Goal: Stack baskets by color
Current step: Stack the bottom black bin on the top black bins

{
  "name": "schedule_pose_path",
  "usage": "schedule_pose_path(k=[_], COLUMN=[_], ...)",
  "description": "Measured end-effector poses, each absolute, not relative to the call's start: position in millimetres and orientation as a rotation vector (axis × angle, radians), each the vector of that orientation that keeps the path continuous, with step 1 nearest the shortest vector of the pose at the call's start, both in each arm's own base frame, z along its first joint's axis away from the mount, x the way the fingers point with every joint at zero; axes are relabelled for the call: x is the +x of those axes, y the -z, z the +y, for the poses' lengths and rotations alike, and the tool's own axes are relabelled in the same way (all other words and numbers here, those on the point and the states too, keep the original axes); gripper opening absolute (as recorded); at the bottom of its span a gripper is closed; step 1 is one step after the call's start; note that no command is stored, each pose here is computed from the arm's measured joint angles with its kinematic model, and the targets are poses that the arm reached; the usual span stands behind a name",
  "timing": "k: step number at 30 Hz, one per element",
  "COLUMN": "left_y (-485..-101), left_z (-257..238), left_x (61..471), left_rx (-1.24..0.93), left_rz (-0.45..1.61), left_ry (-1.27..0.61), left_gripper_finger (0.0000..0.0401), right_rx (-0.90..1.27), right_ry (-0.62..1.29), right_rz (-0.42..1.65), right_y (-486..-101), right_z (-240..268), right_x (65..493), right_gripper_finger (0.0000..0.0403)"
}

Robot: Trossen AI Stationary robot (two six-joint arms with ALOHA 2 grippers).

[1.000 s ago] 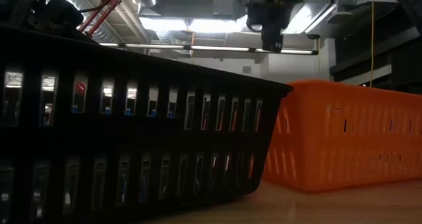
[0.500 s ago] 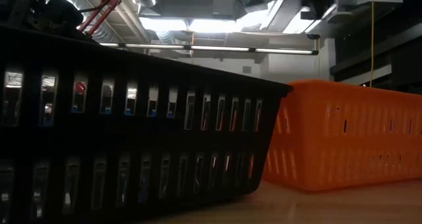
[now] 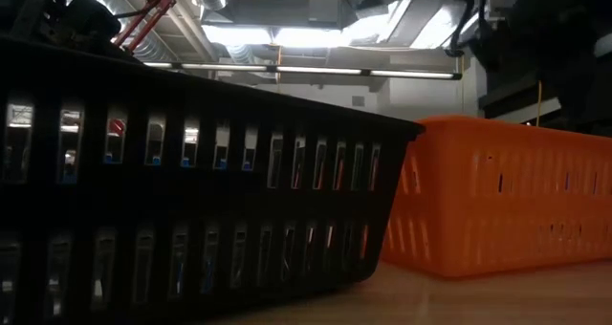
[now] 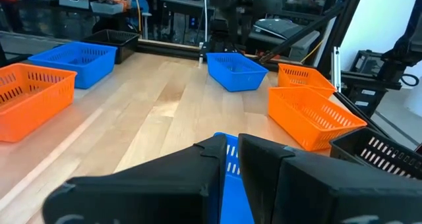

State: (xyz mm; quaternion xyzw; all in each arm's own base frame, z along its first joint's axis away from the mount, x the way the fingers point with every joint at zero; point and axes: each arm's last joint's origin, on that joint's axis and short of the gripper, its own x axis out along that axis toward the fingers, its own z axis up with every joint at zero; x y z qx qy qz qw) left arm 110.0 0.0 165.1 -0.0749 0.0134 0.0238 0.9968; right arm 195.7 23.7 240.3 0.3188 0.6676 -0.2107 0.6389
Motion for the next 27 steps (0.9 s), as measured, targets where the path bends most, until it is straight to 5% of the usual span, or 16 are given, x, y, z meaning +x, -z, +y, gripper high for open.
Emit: schedule_pose_path(k=[12,21,27], left_y=[-165,-165,-165], left_z=[0,0,0], left_x=[110,110,110], left_rx=[-0.153,-0.153,-0.153], left_rz=[0.027,0.027,0.027], left_ry=[-0.048,-0.048,-0.048], left_gripper_finger=[0.0031,0.0031,0.0031], right_rx=[0.834,0.635,0.432], right_ry=[0.458,0.056,0.001], right_rz=[1.488,1.016,0.975], right_y=[-190,-231,-238], right_z=[21,28,44], right_x=[192,246,273], right_gripper_finger=[0.0147,0.0147,0.0147])
